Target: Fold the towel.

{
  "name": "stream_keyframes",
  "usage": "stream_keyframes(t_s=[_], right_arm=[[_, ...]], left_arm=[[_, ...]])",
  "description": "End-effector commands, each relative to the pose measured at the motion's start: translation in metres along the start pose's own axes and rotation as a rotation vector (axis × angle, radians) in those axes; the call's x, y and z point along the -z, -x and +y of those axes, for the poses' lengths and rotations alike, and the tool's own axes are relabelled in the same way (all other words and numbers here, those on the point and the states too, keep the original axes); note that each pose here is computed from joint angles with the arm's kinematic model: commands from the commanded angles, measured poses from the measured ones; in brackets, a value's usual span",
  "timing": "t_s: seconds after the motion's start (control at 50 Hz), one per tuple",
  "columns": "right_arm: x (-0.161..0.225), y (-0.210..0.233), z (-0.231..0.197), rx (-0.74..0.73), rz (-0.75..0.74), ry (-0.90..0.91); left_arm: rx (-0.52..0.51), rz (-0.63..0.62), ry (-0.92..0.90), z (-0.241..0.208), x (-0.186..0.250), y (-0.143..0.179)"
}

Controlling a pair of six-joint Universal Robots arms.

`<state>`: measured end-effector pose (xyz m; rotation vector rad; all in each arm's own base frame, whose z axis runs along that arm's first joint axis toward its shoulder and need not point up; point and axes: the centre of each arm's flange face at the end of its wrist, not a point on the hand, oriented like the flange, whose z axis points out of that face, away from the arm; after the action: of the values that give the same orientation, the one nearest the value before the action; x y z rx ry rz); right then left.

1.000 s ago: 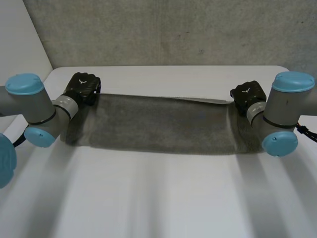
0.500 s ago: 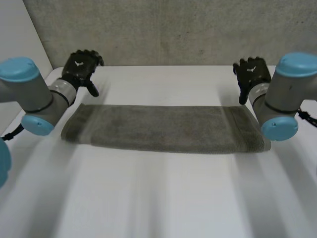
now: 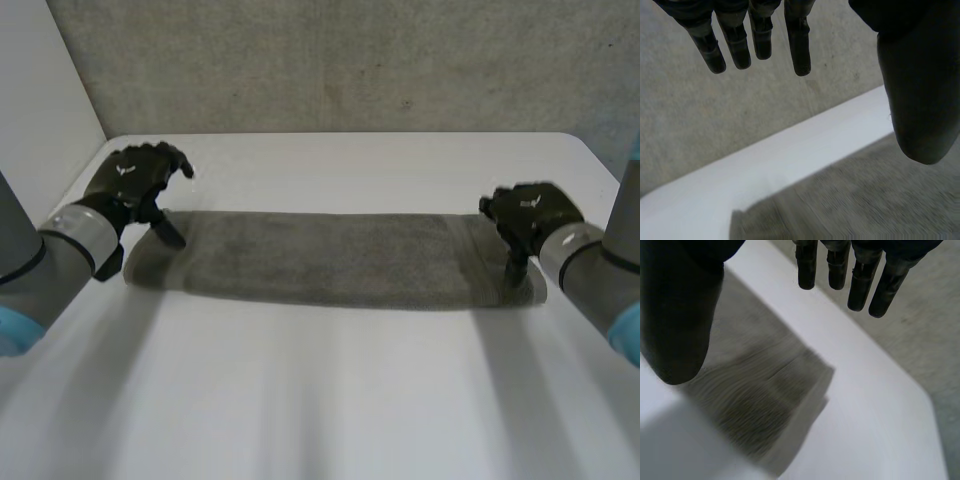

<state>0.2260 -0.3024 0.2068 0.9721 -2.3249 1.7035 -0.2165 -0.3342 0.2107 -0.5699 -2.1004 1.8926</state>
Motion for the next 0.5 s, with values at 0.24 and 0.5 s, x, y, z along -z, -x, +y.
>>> stream_keyframes(t_s=[0.24,0.5], right_arm=[[-0.036,0.022,0.067,0.021,-0.006,-0.018],[-0.052,0.009,0.084,0.086,0.026,0.005]], left_arm=[[-0.015,-0.078,-0.082,0.04,-0.002,0.018],[-0.017,-0.078,-0.092,0.041,-0.003,0.017]])
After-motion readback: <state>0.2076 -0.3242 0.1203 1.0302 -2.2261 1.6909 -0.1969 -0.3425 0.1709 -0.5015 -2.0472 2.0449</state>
